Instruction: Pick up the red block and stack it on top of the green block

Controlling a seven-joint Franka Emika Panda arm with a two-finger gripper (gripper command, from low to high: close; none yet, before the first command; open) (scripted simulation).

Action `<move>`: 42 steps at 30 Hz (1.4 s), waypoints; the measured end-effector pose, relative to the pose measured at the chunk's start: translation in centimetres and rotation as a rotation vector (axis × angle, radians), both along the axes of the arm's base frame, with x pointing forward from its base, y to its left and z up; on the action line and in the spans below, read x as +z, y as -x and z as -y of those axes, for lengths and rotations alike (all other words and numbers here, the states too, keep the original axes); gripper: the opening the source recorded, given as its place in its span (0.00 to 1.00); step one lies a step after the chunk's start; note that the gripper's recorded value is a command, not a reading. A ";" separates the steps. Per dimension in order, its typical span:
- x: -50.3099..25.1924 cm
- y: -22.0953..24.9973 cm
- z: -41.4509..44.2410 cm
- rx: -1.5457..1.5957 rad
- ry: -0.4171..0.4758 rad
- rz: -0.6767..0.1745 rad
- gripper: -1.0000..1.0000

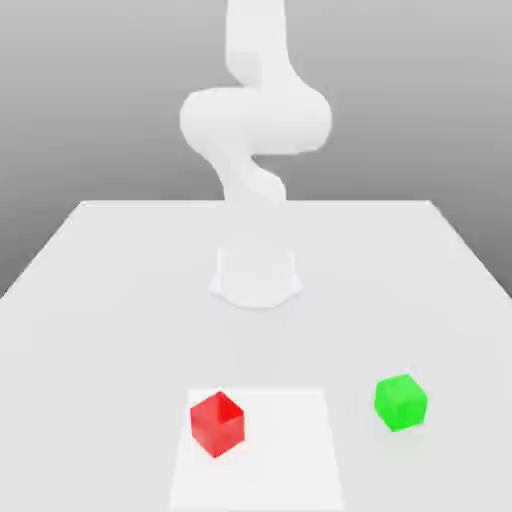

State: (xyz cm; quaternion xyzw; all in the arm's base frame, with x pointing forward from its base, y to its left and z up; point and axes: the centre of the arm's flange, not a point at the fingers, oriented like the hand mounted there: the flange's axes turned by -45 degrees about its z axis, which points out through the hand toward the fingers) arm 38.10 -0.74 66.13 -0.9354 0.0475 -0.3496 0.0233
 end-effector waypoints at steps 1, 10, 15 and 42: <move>-2.4 -1.4 0.3 -0.030 -0.030 -0.040 0.50; -23.1 -7.1 2.3 -0.315 -0.211 -0.358 0.50; -34.2 -5.9 3.2 -0.502 -0.257 -0.522 0.50; -45.1 -1.7 2.4 -0.640 -0.235 -0.691 0.00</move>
